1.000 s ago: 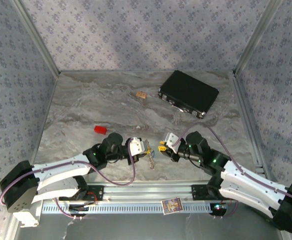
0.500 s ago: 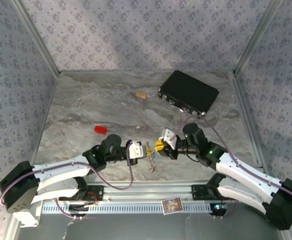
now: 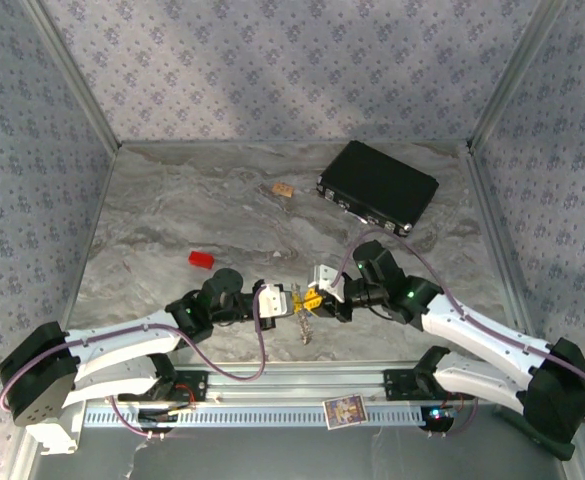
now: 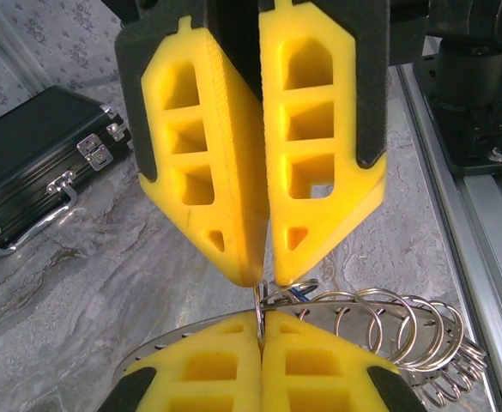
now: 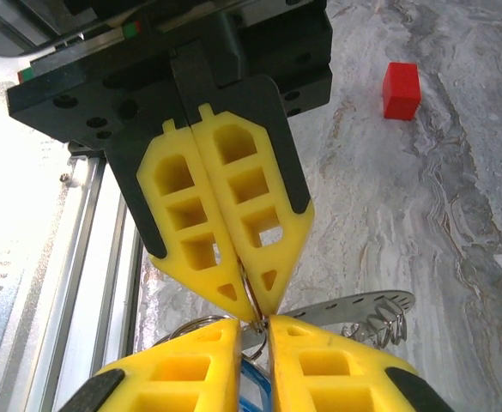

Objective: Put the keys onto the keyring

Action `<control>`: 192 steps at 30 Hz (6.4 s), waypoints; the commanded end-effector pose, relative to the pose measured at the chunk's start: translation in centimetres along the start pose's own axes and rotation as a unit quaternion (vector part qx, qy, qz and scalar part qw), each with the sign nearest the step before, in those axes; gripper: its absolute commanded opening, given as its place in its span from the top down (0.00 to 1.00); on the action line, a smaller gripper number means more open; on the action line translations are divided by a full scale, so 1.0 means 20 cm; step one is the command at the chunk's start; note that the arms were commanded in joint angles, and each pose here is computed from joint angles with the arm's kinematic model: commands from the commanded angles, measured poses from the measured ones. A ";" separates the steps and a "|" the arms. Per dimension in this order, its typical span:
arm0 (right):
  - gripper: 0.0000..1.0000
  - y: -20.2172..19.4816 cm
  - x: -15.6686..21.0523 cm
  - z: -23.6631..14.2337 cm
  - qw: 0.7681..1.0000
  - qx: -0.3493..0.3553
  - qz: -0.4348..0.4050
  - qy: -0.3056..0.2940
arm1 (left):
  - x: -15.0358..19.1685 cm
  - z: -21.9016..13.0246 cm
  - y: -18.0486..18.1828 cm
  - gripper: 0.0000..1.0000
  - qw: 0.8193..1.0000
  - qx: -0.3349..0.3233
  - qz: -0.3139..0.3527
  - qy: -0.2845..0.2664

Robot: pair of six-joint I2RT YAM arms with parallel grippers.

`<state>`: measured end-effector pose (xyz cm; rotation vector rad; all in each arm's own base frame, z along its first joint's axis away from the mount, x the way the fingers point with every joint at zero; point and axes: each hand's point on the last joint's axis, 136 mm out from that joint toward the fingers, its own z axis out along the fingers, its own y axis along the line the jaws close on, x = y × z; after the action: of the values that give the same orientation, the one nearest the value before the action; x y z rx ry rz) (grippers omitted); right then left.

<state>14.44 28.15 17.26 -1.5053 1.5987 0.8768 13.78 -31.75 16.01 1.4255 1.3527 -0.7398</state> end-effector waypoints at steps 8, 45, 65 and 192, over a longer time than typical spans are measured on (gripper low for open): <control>0.85 0.02 -0.05 0.02 0.999 -0.022 -0.024 -0.004 | -0.11 -0.02 0.00 1.00 0.999 0.004 0.021 -0.042; 1.00 0.00 -0.04 0.02 0.988 -0.002 -0.080 0.130 | -0.10 -0.02 0.05 1.00 0.999 -0.008 -0.039 -0.003; 0.66 -0.05 0.03 0.02 0.997 0.023 0.078 0.004 | -0.11 -0.04 0.04 1.00 0.998 -0.016 -0.043 -0.052; 0.86 -0.05 0.05 -0.02 0.998 0.031 0.059 0.018 | -0.07 -0.01 0.06 1.00 0.994 -0.021 -0.077 -0.070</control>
<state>15.57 27.24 16.22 -1.4034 1.7569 0.8408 14.71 -31.77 16.18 1.2515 1.4305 -0.8598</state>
